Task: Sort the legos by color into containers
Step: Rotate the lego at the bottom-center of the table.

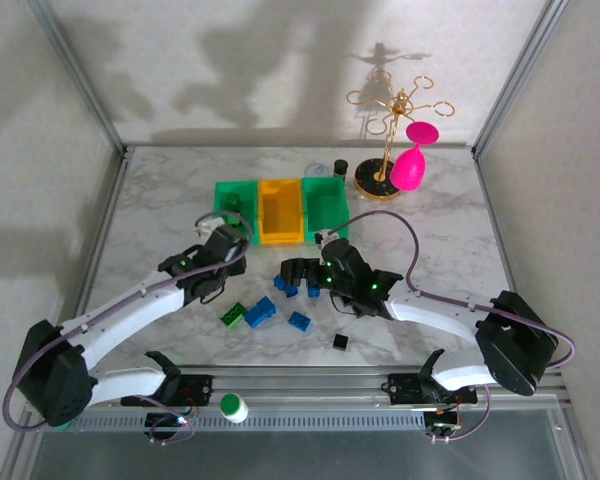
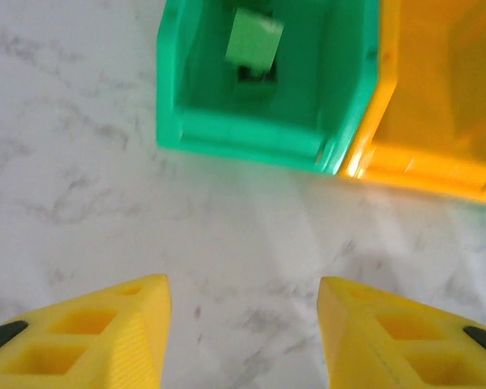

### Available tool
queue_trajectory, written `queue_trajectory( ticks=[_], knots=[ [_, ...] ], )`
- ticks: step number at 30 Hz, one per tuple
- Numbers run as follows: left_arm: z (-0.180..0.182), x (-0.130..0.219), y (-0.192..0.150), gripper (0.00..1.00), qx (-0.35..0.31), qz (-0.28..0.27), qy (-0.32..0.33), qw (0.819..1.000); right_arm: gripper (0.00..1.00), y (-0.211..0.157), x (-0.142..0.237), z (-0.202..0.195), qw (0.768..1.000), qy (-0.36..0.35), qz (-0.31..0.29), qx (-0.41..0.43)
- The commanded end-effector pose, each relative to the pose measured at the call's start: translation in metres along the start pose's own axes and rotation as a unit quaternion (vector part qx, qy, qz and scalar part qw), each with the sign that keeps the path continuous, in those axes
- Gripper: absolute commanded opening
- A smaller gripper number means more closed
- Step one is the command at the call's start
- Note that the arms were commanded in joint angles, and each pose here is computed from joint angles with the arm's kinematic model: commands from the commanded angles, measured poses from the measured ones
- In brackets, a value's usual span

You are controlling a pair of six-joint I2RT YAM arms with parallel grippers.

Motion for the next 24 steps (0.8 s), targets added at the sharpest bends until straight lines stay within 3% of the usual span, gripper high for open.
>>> queue_trajectory(
  ticks=[1, 11, 24],
  knots=[
    [0.031, 0.002, -0.03, 0.53, -0.002, 0.025, 0.048, 0.999, 0.99, -0.009, 0.006, 0.003, 1.0, 0.006, 0.007, -0.011],
    [0.042, 0.006, -0.088, 0.56, -0.042, 0.047, 0.097, 0.993, 0.99, -0.012, 0.009, 0.001, 1.0, -0.004, 0.002, -0.009],
    [0.049, 0.009, -0.126, 0.58, -0.077, 0.082, 0.105, 0.988, 0.99, -0.016, 0.01, -0.004, 1.0, -0.011, 0.0, -0.013]
  ],
)
Point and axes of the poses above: each hand's point on the last joint's axis, 136 mm out from that joint toward the fingers, its own x axis back along the fingers, its own z axis along the line the jaws close on, y = z × x, the point moved 2 cm from there along x, back along the fingers, and after that the axes turned 8 degrees about x, right-handed, at the moved point
